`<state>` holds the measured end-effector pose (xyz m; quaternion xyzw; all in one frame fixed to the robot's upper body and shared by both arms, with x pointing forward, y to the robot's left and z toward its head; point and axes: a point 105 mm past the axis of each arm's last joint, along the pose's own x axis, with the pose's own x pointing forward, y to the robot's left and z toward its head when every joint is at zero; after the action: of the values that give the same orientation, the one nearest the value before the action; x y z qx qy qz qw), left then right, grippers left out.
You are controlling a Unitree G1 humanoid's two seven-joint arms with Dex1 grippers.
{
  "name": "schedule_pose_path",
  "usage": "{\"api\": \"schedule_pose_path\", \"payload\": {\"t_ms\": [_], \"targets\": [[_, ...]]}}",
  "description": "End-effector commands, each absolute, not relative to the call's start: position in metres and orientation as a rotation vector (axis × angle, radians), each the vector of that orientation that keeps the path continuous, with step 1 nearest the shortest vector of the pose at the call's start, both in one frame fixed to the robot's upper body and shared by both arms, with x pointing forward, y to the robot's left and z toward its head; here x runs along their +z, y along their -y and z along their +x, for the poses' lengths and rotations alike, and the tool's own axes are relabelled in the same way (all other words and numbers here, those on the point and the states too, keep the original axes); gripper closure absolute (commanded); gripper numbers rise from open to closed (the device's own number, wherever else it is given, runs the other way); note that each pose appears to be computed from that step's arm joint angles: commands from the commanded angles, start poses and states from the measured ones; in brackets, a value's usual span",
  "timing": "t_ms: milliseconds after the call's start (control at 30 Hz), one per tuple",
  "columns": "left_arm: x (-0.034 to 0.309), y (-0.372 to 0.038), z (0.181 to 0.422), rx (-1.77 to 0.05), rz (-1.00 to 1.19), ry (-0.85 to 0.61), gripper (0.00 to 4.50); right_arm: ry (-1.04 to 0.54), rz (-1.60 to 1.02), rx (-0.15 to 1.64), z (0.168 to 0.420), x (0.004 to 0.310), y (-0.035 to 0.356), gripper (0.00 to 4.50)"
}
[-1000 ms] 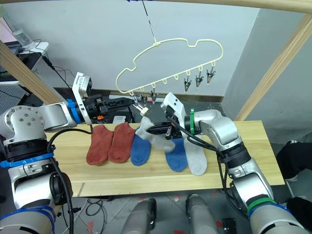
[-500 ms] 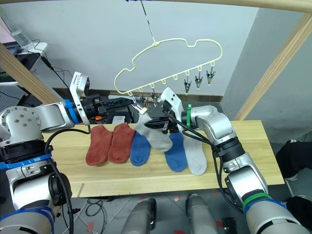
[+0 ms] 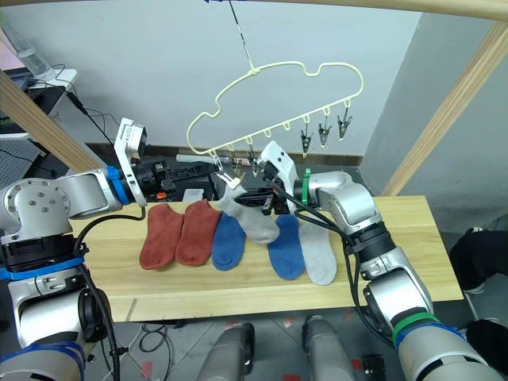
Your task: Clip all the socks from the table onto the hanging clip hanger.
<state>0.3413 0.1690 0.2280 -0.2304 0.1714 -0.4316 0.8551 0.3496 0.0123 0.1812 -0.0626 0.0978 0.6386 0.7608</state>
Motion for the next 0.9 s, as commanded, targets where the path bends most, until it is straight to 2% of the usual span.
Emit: {"api": "schedule_pose_path", "payload": {"t_ms": [33, 333, 367, 400, 533, 633, 767, 833, 867, 900], "targets": [[0.243, -0.166, 0.333, -0.974, -0.458, -0.304, 2.99, -0.149, -0.144, 1.396, 0.35, 0.197, -0.015, 4.5], [0.238, -0.174, 0.33, -0.935, -0.402, -0.308, 0.34, -0.131, -0.149, 1.336, 0.361, 0.193, -0.018, 4.5], [0.237, -0.174, 0.33, -0.935, -0.4, -0.307, 0.09, -0.13, -0.15, 1.335, 0.361, 0.193, -0.018, 4.5], [0.237, -0.175, 0.329, -0.929, -0.381, -0.303, 0.03, -0.131, -0.149, 1.332, 0.361, 0.193, -0.019, 4.5], [0.227, -0.169, 0.323, -0.85, -0.125, -0.211, 0.0, -0.124, -0.165, 1.326, 0.358, 0.189, -0.024, 3.47], [0.218, -0.162, 0.322, -0.809, -0.023, -0.151, 0.0, -0.123, -0.165, 1.315, 0.35, 0.186, -0.016, 2.43], [0.218, -0.157, 0.322, -0.745, -0.017, -0.062, 0.0, -0.114, -0.161, 1.27, 0.34, 0.186, 0.001, 0.91], [0.219, -0.157, 0.323, -0.716, -0.027, -0.032, 0.0, -0.102, -0.168, 1.246, 0.337, 0.188, 0.005, 0.31], [0.219, -0.158, 0.324, -0.687, -0.012, -0.004, 0.0, -0.075, -0.173, 1.218, 0.334, 0.194, 0.01, 0.05], [0.219, -0.158, 0.325, -0.659, -0.007, 0.018, 0.0, -0.041, -0.19, 1.192, 0.33, 0.2, 0.016, 0.05]]}}
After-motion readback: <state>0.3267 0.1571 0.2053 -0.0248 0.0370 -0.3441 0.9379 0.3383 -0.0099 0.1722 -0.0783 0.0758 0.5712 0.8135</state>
